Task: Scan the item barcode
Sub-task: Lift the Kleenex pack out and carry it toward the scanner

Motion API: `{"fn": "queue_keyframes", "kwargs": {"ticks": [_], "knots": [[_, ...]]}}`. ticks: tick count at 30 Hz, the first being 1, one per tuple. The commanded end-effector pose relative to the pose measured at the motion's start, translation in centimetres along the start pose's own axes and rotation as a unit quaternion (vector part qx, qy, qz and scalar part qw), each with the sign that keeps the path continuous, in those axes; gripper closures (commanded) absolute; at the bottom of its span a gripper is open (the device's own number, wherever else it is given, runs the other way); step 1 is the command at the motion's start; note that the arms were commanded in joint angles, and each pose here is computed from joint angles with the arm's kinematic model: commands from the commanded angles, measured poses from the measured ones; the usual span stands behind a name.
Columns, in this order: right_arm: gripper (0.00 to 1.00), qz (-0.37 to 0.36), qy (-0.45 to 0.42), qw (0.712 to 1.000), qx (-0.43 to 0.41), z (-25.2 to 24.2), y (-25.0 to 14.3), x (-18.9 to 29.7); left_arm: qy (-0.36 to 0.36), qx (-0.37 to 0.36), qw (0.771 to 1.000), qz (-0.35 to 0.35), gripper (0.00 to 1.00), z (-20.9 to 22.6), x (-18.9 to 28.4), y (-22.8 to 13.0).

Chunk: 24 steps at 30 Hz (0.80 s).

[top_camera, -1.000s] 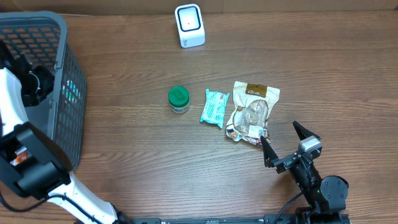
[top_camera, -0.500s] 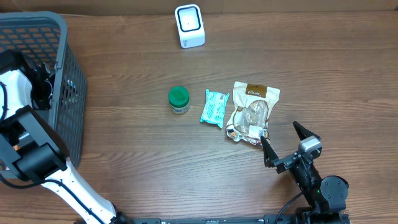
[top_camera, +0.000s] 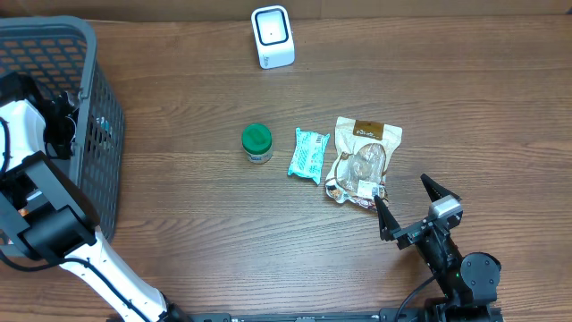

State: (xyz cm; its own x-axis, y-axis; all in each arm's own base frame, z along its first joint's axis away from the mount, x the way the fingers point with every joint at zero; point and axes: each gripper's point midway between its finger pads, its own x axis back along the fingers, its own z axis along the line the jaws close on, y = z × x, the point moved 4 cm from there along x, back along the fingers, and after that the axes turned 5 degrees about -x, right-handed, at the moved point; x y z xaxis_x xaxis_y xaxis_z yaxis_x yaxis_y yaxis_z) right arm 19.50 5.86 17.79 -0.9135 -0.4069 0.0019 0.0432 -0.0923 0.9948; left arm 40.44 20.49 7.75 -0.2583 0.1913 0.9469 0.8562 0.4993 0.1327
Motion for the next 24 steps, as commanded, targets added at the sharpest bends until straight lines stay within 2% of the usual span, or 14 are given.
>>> {"fn": "queue_keyframes", "kwargs": {"ticks": [1, 8, 13, 15, 20, 24], "knots": [[0.0, -0.002, -0.004, 1.0, -0.002, -0.2, -0.2, 0.0, 0.01, 0.007, 0.998, -0.058, 0.96, -1.5, 5.0, 1.0], [0.0, -0.002, -0.004, 1.0, -0.002, -0.2, -0.2, 0.0, -0.001, 0.01, 0.976, -0.217, 0.96, -5.4, 17.7, 1.2], [0.0, -0.002, -0.004, 1.0, -0.002, -0.2, -0.2, 0.0, -0.021, 0.003, 0.946, -0.323, 0.96, -8.4, 26.4, -1.3], [0.0, -0.002, -0.004, 1.0, -0.002, -0.2, -0.2, 0.0, -0.05, -0.014, 0.936, -0.349, 0.96, -10.0, 29.1, -2.9], [0.0, -0.002, -0.004, 1.0, -0.002, -0.2, -0.2, 0.0, -0.138, -0.08, 0.925, -0.345, 0.96, -15.2, 32.1, -7.8], [0.0, -0.002, -0.004, 1.0, -0.002, -0.2, -0.2, 0.0, -0.145, -0.184, 0.935, -0.265, 0.96, -19.9, 29.4, -12.0]]}}
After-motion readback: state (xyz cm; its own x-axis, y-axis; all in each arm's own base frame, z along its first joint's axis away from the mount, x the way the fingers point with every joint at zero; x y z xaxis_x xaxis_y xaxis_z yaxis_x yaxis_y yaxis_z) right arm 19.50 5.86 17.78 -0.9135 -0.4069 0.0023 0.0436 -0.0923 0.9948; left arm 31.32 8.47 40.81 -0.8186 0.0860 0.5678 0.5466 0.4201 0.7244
